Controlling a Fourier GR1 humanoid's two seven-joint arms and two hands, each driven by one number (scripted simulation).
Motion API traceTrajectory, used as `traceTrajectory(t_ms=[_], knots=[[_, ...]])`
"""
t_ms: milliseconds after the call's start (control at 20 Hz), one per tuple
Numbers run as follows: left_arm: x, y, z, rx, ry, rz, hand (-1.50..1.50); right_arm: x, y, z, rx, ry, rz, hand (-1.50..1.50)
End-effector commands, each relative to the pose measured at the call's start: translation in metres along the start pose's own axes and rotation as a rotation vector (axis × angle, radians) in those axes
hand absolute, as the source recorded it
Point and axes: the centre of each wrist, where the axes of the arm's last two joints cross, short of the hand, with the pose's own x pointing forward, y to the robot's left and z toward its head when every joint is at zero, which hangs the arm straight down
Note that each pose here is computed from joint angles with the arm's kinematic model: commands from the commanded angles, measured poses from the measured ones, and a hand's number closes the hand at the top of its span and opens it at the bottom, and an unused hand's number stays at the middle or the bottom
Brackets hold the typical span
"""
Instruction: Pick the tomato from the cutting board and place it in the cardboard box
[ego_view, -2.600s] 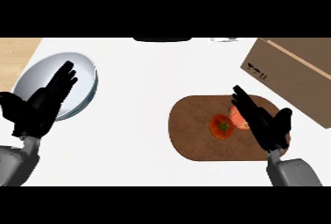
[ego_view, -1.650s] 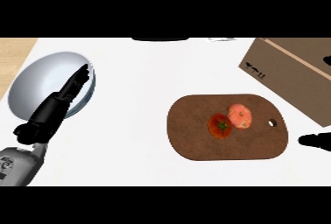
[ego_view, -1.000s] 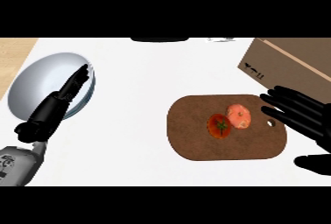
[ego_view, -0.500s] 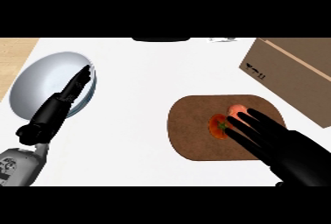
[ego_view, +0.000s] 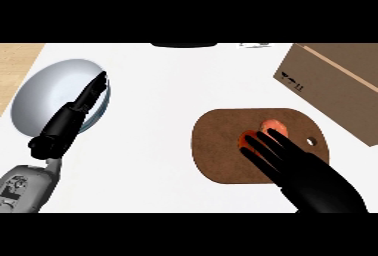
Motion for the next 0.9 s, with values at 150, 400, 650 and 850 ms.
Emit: traceTrajectory(t_ms=[150, 400, 650, 850], knots=[[-0.003, 0.015, 0.013, -0.014, -0.005, 0.007, 0.00, -0.008, 0.004, -0.017, -0.035, 0.042, 0.021, -1.50], [0.002, 0.003, 0.000, -0.019, 0.001, 0.006, 0.00, 0.003, 0.034, -0.040, -0.015, 0.056, 0.042, -1.50], [-0.007, 0.012, 0.008, 0.015, 0.006, 0.003, 0.00, -0.006, 0.028, -0.046, -0.002, 0.103, 0.087, -1.50], [-0.001, -0.005, -0.008, -0.009, 0.002, 0.002, 0.00, -0.015, 0.045, -0.051, -0.016, 0.111, 0.072, -1.50]])
